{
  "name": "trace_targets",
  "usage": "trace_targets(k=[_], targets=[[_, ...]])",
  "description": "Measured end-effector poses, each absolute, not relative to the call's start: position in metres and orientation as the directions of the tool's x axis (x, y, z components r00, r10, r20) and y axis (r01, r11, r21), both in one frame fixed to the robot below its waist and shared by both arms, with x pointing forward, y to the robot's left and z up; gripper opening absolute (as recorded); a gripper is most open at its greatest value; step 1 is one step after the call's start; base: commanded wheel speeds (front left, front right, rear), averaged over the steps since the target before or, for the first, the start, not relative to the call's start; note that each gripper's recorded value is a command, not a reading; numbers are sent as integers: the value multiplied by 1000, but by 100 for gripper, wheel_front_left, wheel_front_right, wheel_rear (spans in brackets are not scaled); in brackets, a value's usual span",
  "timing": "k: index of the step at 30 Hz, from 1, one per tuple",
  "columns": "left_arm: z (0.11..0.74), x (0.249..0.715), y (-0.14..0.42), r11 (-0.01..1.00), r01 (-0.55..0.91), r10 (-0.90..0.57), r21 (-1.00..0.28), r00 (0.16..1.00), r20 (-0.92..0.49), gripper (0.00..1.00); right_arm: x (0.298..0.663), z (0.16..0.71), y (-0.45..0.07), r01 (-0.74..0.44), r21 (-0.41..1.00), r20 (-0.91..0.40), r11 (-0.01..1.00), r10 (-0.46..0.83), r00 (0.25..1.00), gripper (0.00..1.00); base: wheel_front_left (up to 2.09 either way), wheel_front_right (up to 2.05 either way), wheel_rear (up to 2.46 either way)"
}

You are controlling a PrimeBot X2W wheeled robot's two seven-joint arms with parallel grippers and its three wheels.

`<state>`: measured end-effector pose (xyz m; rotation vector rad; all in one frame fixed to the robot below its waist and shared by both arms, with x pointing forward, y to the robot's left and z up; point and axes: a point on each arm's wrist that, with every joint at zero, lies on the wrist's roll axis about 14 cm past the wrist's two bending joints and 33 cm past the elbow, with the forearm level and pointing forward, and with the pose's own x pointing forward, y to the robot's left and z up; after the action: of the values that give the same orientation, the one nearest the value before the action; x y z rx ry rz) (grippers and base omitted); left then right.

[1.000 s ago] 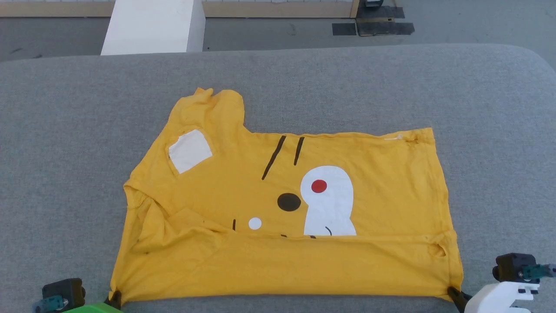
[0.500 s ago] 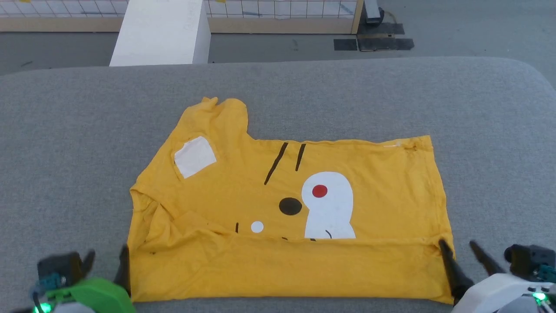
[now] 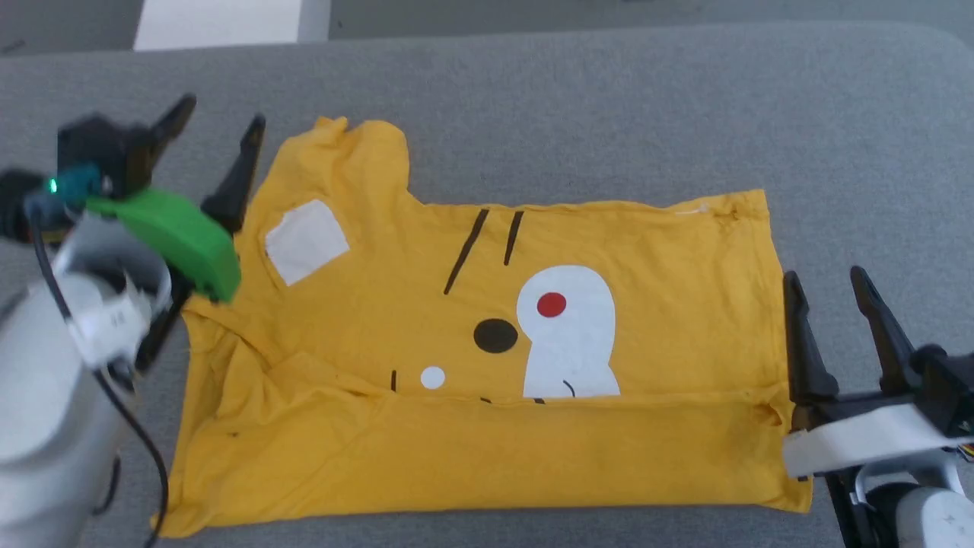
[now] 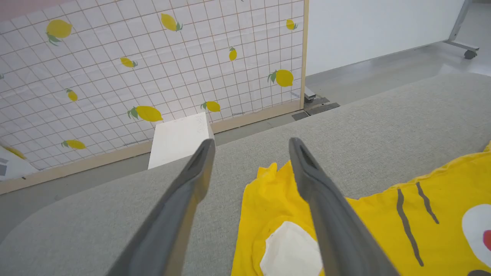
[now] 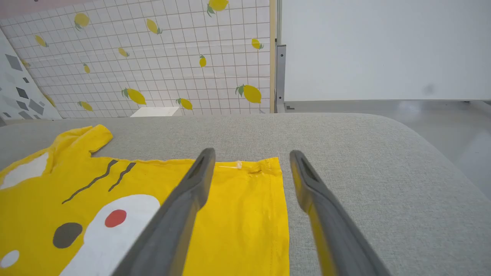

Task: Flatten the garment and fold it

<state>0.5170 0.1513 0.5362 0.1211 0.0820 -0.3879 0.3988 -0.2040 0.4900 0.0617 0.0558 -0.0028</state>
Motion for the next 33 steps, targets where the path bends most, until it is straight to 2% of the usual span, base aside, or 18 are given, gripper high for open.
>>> trace_targets(k=[6, 11, 13, 14, 15, 16, 18, 19, 20, 21, 25, 30, 33], targets=[[512, 579, 144, 888, 436, -382, 143, 876, -295, 100, 419, 472, -197, -16, 52, -105, 999, 22, 994, 100, 0, 0, 0], [467, 605, 142, 898, 433, -343, 78, 800, -491, 100, 427, 460, -199, -12, 55, -128, 998, 19, 992, 100, 0, 0, 0], [446, 608, 137, 897, 439, -340, 41, 748, -570, 100, 428, 455, -202, -3, 57, -139, 998, 11, 990, 100, 0, 0, 0], [419, 608, 128, 897, 442, -350, -28, 669, -656, 100, 424, 445, -208, 19, 59, -163, 998, -10, 987, 100, 0, 0, 0], [412, 607, 125, 897, 440, -352, -47, 646, -677, 100, 423, 442, -211, 28, 61, -172, 998, -17, 985, 100, 0, 0, 0], [376, 601, 126, 911, 408, -292, -60, 536, -792, 100, 418, 431, -222, 63, 55, -202, 997, -51, 978, 100, 0, 0, 0], [372, 603, 128, 922, 383, -271, -60, 527, -805, 100, 416, 427, -224, 72, 54, -213, 996, -59, 975, 100, 0, 0, 0], [370, 603, 128, 922, 384, -265, -56, 516, -815, 89, 415, 426, -226, 76, 52, -217, 996, -64, 974, 100, 0, 0, 0], [370, 604, 128, 924, 379, -258, -53, 515, -818, 27, 415, 426, -227, 79, 49, -217, 996, -67, 974, 100, 0, 0, 0], [370, 604, 127, 924, 379, -259, -53, 516, -816, 0, 416, 427, -228, 80, 47, -215, 996, -68, 974, 100, 0, 0, 0], [373, 601, 123, 921, 384, -271, -65, 514, -814, 0, 427, 433, -223, 51, 18, -193, 999, -47, 980, 100, 0, 0, 0], [376, 595, 123, 920, 385, -281, -75, 512, -812, 0, 462, 452, -218, 6, -43, -174, 999, -13, 985, 100, 0, 0, 0], [378, 593, 123, 918, 389, -282, -74, 512, -811, 0, 485, 452, -221, 1, -57, -252, 998, -16, 968, 100, 0, 0, 0]])
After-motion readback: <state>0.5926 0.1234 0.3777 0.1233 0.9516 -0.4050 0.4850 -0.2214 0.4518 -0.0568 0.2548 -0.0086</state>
